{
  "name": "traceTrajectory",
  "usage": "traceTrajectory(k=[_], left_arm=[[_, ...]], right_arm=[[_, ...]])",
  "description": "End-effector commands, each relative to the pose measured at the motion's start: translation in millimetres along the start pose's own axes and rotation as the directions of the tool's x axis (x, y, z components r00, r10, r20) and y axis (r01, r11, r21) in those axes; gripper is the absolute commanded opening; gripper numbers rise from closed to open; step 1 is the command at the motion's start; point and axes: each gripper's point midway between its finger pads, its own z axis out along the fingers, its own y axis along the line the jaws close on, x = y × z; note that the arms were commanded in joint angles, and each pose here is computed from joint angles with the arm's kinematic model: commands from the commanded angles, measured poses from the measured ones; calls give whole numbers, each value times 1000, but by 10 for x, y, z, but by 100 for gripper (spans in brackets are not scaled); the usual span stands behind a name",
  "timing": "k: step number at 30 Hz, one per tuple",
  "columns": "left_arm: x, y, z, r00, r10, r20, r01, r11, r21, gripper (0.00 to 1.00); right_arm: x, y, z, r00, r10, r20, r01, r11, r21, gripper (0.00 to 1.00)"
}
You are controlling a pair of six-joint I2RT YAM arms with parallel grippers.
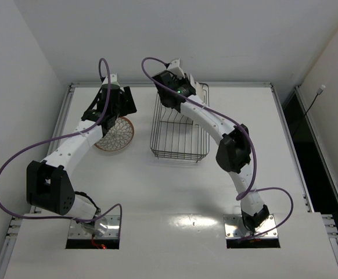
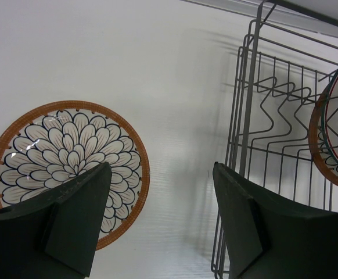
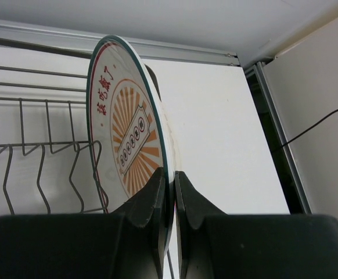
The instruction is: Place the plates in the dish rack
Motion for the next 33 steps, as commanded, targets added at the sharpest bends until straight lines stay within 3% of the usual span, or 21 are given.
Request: traceTrajectory(k=[1,8,12,15,16,22,29,33], left_arm=[[-234,-59,-96,998,-5,70,3,1000,21,68],[-234,-59,-96,998,-5,70,3,1000,21,68],[-234,-59,-96,998,-5,70,3,1000,21,68],[-234,-63,-96,997,-14,69,12,1000,21,68],[-234,-63,-96,997,-14,69,12,1000,21,68],[-246,-29,-94,997,-5,76,5,1000,4,68],[-183,36,-11,998,11,64,-9,999,-34,68],[-38,66,122,999,31,23,-30,998,-50,68]], right_arm=[[-258,-210,-58,997,68,46,-71,996,57,0],[-100,39,-23,999,51,20,-51,999,16,0],[-12,141,-6,998,70,-2,-70,997,-10,14],[66,156,35,997,75,-24,-75,997,-19,29],[66,156,35,997,75,-24,-75,997,-19,39],[-8,132,1,996,91,-20,-92,995,-38,50],[-541,-158,-464,981,185,65,-175,975,-137,57],[-695,-293,-907,975,209,79,-179,942,-283,61]])
